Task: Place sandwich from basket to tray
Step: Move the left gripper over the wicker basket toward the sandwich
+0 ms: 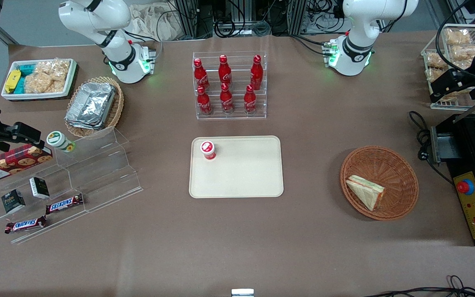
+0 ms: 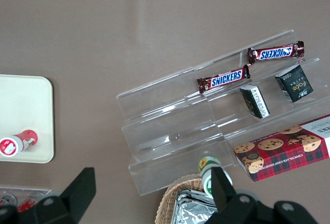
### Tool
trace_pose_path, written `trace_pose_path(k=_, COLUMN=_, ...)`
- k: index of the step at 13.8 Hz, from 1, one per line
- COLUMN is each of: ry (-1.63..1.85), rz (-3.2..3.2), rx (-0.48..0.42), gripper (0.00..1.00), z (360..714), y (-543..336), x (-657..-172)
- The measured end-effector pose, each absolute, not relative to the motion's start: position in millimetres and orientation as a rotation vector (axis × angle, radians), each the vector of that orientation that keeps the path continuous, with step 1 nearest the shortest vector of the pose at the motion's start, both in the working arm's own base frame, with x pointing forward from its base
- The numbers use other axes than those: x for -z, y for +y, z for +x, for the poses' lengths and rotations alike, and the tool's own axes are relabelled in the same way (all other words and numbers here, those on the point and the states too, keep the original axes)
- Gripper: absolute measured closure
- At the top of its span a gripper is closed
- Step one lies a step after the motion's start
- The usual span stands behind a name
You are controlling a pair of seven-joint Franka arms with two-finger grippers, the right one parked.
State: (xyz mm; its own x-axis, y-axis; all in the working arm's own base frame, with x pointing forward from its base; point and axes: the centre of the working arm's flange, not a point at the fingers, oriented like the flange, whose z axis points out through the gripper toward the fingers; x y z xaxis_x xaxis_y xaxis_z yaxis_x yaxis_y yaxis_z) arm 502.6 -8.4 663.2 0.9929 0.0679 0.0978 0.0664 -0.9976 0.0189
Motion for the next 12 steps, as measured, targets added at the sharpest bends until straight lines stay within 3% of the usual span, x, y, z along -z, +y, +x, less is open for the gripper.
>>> trace_pose_path(k=8, ry=0.249, rz=3.079, rx=-0.114, gripper=0.0, z=505, y=-2, x=-657)
trace_pose_path(k=12, ry=0.353, rz=3.053, rx=-0.041, gripper=0.0, z=544, y=-5, x=-603)
